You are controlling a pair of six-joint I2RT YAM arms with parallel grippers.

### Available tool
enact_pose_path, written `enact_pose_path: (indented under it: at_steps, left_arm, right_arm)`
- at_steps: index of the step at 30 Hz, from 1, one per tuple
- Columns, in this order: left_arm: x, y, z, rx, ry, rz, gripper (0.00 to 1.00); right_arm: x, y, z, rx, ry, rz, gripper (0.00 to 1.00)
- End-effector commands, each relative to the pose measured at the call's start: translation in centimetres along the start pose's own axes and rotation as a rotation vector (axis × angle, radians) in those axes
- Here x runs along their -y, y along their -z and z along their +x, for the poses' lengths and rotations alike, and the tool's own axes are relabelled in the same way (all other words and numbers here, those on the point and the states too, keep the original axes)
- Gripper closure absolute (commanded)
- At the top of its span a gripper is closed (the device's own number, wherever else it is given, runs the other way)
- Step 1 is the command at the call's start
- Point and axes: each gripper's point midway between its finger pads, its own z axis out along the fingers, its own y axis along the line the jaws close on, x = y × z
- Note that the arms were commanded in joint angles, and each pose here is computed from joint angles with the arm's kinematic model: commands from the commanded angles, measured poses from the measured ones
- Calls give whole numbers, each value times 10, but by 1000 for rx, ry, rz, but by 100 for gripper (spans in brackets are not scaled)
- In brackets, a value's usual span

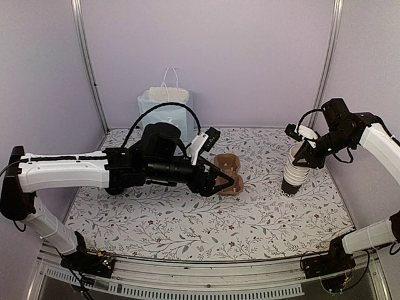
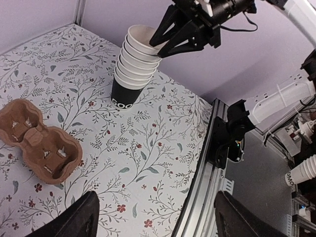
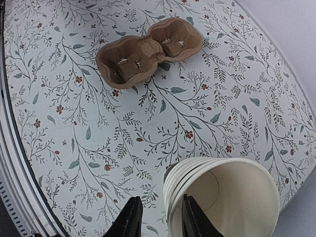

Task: Pack the takeout coffee

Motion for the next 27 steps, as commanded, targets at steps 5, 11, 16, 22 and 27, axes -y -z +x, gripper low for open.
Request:
enact_pose_path:
  at_steps: [5,11,16,22,27]
  left_arm:
    - [11,-9,-4,3,42,12,17]
    - [10,-11,0,-1,59,8,18]
    - [10,-13,4,-2,68,4,18]
    - [11,-17,13,-21,84,8,18]
    - [14,-20,12,-3,83,18,19]
  right_arm:
    - [13,-6,14,-79,-71,70,74]
    - [15,-10,18,-89,-85,78,81]
    - [17,-5,12,-69,-87,96,91]
    - [36,5,5,-47,-73,208,100]
    - [55,10,1,-45,-61,300,100]
